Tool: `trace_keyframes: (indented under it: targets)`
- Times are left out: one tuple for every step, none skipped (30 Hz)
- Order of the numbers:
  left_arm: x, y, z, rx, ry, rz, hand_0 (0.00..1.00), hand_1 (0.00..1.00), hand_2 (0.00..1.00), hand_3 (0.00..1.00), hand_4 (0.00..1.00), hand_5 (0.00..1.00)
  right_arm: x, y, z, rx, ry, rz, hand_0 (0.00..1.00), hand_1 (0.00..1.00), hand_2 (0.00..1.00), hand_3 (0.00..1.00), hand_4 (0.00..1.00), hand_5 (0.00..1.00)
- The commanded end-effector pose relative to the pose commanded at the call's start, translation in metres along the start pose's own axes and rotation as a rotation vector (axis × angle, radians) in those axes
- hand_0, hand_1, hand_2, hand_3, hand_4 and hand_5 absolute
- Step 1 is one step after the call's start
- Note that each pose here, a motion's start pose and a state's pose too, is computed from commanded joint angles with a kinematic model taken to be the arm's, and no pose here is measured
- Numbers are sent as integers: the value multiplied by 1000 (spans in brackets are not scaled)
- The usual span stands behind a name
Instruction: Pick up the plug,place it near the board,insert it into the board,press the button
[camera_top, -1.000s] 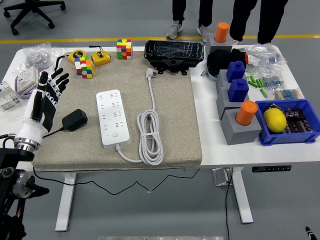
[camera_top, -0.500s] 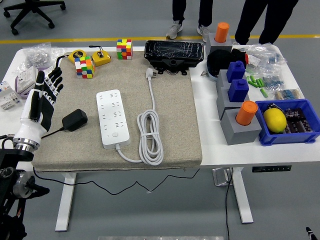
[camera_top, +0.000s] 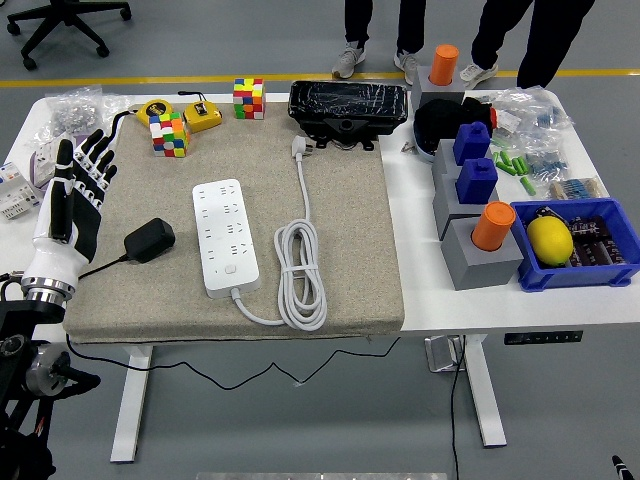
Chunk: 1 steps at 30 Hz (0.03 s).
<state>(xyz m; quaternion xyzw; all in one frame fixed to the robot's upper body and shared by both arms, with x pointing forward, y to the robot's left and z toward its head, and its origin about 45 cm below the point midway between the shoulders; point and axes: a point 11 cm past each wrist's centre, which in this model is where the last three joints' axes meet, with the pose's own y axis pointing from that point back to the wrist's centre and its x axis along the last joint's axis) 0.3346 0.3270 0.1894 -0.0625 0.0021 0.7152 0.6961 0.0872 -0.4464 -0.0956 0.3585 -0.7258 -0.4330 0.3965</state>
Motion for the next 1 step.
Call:
trace_keyframes:
  targets:
    - [0, 0, 0, 1, -6, 1, 896, 706, 587, 706, 998, 998, 0, 0, -1, 1, 0, 0, 998, 886, 843, 826, 998, 998]
